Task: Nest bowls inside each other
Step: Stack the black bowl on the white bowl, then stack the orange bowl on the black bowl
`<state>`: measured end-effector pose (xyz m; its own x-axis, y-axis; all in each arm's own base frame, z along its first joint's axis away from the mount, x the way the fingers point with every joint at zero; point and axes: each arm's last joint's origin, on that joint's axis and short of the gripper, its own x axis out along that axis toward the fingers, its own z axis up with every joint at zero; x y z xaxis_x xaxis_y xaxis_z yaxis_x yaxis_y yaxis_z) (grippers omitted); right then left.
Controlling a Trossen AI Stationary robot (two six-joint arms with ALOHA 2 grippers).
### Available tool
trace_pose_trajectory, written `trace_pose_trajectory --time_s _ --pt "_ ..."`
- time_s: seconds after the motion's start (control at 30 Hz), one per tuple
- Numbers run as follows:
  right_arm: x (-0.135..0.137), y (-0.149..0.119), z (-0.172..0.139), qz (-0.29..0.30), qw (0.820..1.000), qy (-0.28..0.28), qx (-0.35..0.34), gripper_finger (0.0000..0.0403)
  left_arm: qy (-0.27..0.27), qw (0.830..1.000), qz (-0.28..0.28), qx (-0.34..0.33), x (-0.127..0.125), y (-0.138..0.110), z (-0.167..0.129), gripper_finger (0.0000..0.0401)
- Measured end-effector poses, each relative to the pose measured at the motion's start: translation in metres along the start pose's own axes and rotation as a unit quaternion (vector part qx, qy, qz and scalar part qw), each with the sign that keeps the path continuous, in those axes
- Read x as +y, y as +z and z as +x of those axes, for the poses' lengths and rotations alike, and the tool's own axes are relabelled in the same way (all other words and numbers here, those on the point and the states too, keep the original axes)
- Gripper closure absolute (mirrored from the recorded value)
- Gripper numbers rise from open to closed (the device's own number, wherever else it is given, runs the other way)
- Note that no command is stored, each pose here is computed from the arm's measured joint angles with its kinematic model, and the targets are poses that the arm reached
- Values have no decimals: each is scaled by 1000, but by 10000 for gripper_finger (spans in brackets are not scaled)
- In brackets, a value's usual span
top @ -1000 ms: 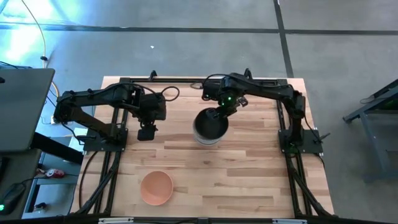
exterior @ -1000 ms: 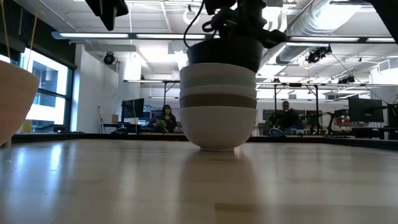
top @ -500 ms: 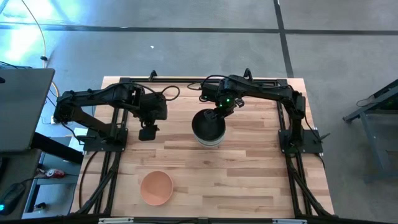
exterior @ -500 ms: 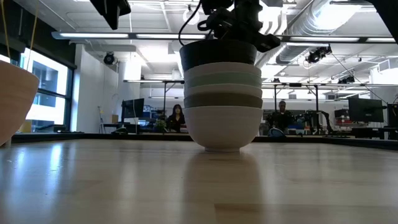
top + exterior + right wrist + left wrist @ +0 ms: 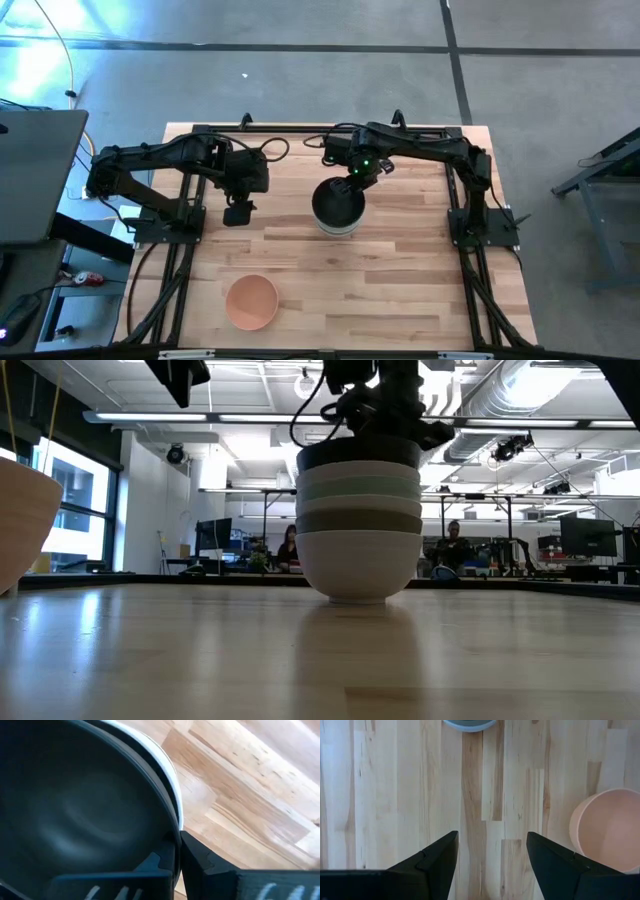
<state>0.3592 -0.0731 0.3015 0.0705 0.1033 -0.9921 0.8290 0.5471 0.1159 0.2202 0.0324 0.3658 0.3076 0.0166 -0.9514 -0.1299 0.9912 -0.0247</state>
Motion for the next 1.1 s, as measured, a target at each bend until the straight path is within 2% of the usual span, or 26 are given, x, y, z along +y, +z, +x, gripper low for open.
trace_pose_trajectory --time_s 0.23,0.7,1.1 --pt "3 4 14 -2 1000 20 -3 403 0 1000 0 1 0 0 0 176" --pt "6 5 14 -14 999 47 1 398 0 1000 -2 1 0 0 0 176" --pt "8 6 14 -23 998 64 2 286 -2 1000 -4 1 0 0 0 176"
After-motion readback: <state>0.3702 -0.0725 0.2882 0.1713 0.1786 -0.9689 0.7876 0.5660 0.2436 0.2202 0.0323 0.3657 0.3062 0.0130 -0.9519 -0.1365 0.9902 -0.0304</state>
